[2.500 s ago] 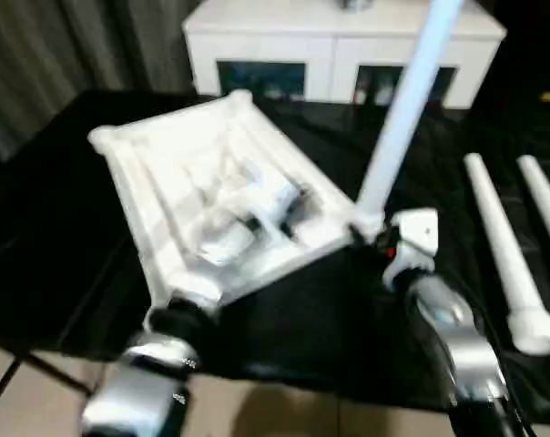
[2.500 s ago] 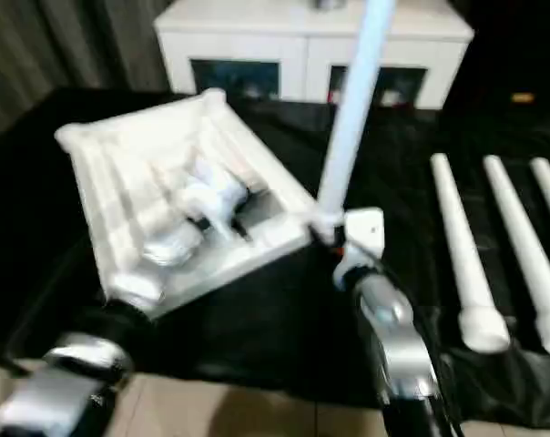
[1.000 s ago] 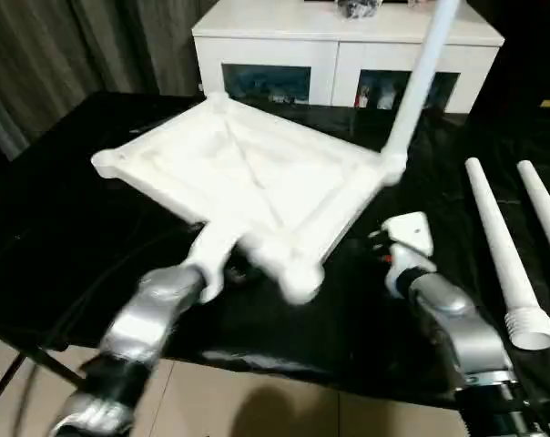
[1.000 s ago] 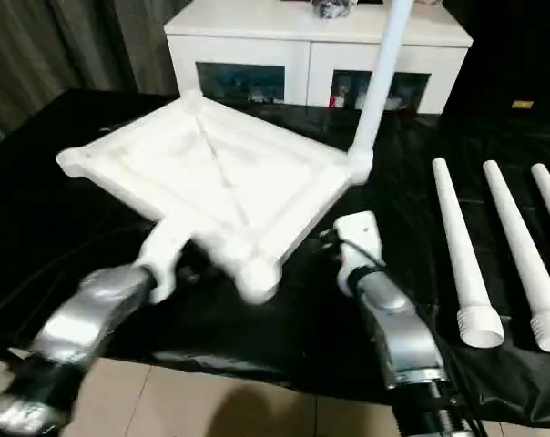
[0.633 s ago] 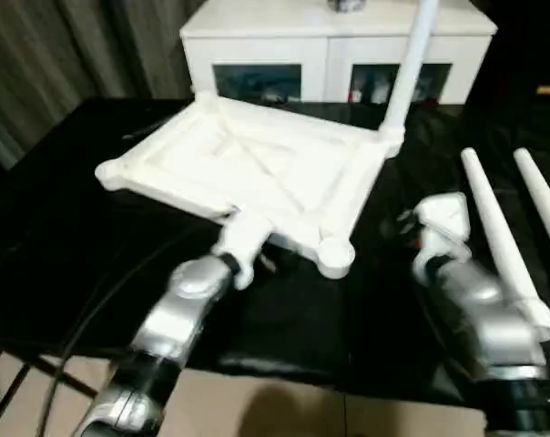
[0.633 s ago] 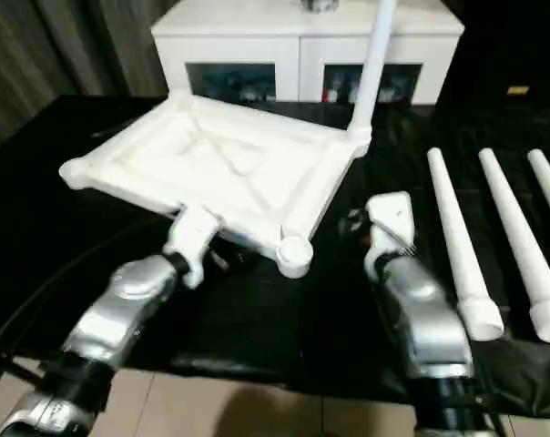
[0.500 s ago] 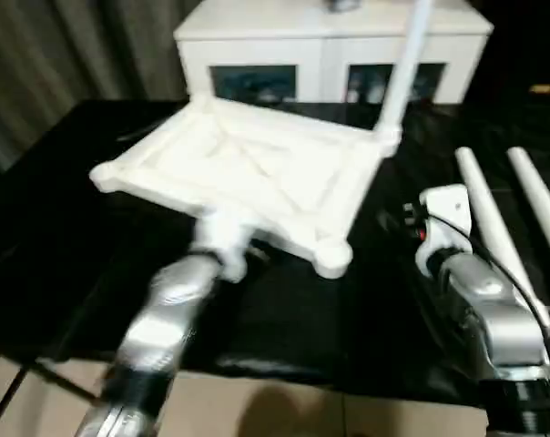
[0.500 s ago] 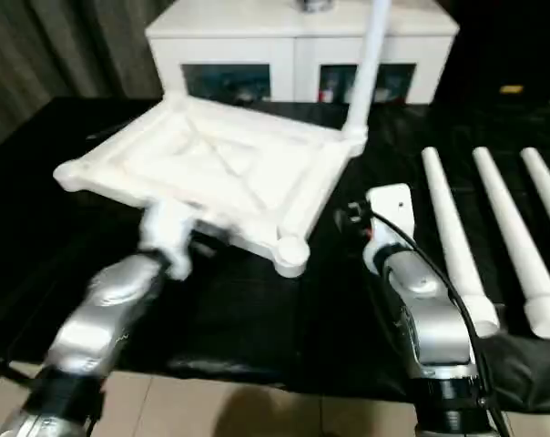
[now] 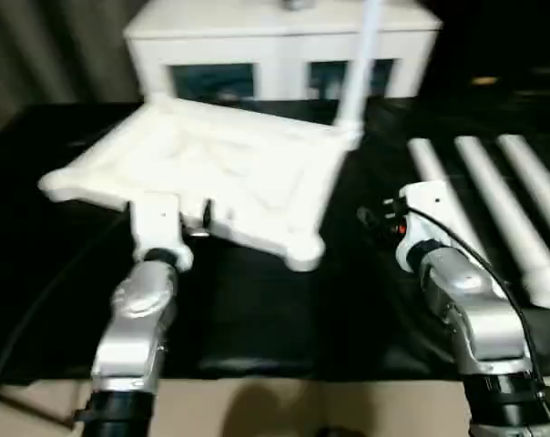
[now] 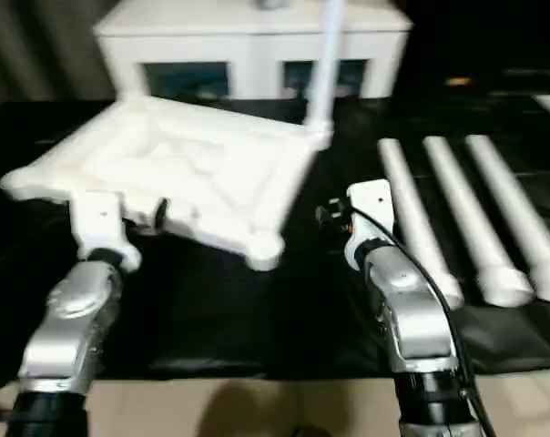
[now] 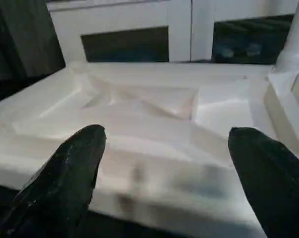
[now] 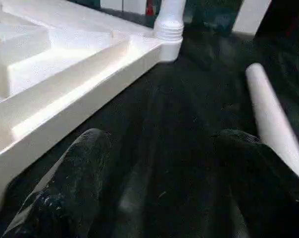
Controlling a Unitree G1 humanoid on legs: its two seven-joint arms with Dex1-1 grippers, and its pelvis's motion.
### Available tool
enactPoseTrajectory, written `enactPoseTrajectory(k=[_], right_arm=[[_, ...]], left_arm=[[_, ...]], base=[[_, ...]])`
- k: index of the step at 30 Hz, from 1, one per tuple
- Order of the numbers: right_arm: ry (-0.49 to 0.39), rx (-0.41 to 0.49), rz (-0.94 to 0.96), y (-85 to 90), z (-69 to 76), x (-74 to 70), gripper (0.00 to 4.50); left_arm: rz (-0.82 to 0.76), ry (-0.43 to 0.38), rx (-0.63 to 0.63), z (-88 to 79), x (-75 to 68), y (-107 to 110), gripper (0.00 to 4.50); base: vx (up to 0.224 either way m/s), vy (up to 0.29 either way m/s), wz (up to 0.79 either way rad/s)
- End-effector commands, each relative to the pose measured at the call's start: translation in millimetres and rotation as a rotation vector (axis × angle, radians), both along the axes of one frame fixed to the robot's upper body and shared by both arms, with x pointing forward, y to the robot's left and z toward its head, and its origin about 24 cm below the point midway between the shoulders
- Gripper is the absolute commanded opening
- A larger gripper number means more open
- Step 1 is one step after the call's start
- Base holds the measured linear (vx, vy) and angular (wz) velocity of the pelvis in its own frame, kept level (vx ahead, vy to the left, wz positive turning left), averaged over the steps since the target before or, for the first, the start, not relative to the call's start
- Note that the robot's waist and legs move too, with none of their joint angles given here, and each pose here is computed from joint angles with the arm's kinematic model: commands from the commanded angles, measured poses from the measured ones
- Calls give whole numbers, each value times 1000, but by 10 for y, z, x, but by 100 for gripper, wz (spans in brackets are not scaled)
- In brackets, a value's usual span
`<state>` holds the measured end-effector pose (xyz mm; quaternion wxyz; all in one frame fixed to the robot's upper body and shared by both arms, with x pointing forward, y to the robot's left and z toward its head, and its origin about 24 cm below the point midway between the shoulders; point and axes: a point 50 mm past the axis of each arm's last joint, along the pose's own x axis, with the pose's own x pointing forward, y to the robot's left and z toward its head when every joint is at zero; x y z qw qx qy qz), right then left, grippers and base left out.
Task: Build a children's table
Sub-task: Rotate table base, then pick table leg
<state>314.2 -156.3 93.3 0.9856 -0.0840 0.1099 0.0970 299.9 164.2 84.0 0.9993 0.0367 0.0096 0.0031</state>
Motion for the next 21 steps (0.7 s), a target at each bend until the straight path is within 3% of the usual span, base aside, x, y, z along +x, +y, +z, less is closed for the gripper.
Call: enactPoseTrajectory(k=[1, 10, 13, 16, 21], right_arm=[[12, -22, 0, -35, 5, 26, 373], [23, -18, 1, -64, 20, 46, 373], [49, -17, -22, -89, 7, 81, 373], [73, 49, -26, -101, 26, 118, 373], [127, 42, -44, -123, 3, 197, 373]], left_arm=[[2, -23, 4, 64, 7, -50, 441], [6, -27, 26, 89, 35, -76, 441], [-57, -5, 48, 70, 47, -121, 441], [-76, -4, 61, 85, 58, -125, 441], [-131, -2, 78, 125, 77, -148, 441]], base=[[22, -226, 6], [-16, -186, -2], [-61, -227, -3], [-74, -281, -10], [-100, -119, -5]])
